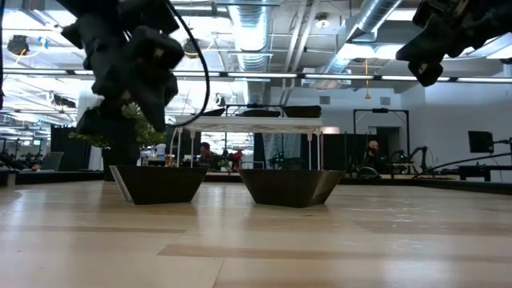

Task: Pick & Place Mini shaped plates
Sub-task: Stack the black distorted square plate on top of the black distorted square plate on the shelf

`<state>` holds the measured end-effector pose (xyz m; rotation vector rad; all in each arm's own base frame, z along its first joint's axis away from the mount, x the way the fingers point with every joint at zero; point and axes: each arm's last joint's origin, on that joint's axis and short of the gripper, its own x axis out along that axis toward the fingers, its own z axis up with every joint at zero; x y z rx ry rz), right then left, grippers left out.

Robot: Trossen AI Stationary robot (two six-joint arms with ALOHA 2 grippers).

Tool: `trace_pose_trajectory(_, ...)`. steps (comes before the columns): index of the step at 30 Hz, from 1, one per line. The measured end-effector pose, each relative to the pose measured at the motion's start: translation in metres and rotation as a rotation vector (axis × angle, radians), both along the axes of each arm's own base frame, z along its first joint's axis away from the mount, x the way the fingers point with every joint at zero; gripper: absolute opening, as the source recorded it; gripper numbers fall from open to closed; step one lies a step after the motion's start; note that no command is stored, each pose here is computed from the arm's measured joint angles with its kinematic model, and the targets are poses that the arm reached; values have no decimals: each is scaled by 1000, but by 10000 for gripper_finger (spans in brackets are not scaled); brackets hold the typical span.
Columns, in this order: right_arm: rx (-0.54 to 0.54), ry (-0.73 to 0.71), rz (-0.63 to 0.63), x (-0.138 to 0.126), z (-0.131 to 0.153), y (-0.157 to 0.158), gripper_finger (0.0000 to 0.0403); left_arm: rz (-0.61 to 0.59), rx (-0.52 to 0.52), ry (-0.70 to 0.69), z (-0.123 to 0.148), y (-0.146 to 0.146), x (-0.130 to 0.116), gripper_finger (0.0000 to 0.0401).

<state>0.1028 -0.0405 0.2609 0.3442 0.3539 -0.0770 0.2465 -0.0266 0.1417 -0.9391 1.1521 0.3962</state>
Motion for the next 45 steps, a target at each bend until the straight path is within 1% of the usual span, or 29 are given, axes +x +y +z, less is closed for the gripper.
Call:
trace_pose_trajectory(3,-5,3,-13,0,0,0,1,6,-2,32,-7,2,1,282)
trace_pose_trajectory(9,-25,13,-67,0,0,-2,1,7,4,49,-14,2,3,282)
trace_pose_trajectory(16,-27,15,-73,0,0,-2,1,20,45,-1,-15,-1,9,282)
trace_pose_trajectory(22,-25,19,-73,-1,-1,-2,1,28,68,30,-22,-1,12,282)
trace_pose_trajectory(29,-25,21,-75,-1,-1,-2,1,-4,84,75,-35,-3,23,282)
trace_pose_trajectory(38,-24,21,-74,-1,-1,-2,1,-29,97,133,-47,-9,23,282)
trace_pose_trajectory(42,-24,21,-74,-1,-1,-2,1,-6,90,137,-46,-8,22,270)
trace_pose_trajectory(45,-25,21,-74,-1,-1,-2,1,-3,90,142,-46,-8,21,250)
